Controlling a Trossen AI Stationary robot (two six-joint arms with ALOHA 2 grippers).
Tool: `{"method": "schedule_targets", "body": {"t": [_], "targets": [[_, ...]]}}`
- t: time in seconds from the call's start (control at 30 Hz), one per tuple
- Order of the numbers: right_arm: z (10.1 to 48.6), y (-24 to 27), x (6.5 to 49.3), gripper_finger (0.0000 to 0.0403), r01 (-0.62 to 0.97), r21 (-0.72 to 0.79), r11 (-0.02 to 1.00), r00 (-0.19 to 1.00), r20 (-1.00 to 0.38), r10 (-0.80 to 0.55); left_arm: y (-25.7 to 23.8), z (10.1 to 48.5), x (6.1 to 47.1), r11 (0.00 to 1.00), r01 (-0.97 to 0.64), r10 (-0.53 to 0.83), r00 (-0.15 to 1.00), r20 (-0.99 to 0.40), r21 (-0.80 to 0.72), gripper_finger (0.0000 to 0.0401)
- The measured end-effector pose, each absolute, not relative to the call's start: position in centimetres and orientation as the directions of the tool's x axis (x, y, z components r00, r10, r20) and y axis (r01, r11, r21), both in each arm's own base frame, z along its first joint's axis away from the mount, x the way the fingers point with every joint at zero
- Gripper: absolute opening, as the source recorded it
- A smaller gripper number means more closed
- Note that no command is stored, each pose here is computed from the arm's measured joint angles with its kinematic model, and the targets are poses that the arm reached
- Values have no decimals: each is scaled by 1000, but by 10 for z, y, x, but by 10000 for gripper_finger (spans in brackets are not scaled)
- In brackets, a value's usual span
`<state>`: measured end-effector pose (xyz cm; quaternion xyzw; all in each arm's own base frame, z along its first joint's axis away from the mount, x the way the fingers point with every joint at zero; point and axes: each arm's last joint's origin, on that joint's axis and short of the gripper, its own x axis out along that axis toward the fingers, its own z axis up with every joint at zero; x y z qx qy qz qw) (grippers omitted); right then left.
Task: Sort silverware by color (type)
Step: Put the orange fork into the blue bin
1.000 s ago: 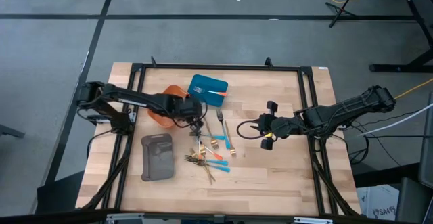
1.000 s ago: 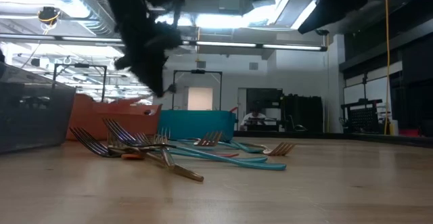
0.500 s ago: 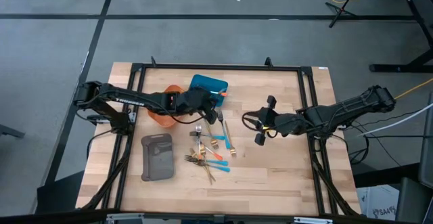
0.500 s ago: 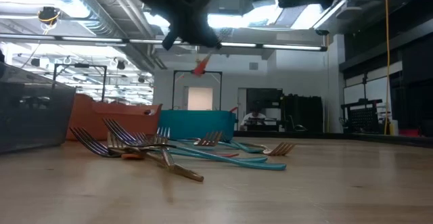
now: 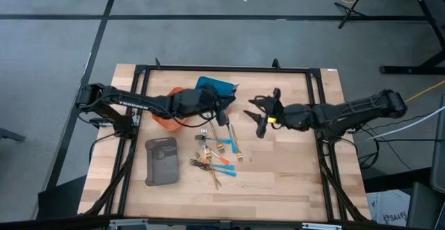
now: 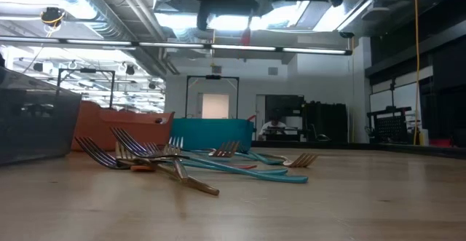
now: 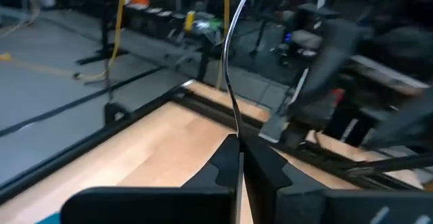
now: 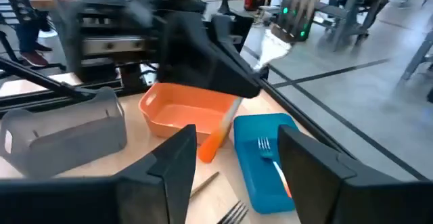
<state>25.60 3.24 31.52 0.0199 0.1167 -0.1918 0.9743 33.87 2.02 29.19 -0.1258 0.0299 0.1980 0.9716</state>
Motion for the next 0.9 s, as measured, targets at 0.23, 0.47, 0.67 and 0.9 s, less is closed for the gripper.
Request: {"method": "schedule_targets", "body": {"t": [0.23, 0.47, 0.67, 0.9], "targets": [[311, 16, 267, 194, 247, 55, 967, 940, -257, -225, 7, 299, 340, 938, -292, 289, 956, -42, -188, 6], [304, 12, 281, 194, 104, 59, 993, 967, -240, -87, -3, 305, 340, 954, -248, 256, 966, 24, -170, 6], [302, 14, 290, 193, 46, 45, 998, 978, -204, -36, -7, 306, 340, 959, -237, 245, 969, 33, -156, 6], [301, 14, 291, 188, 46, 44, 998, 978, -204, -36, -8, 306, 340, 959, -236, 244, 969, 34, -156, 6]]}}
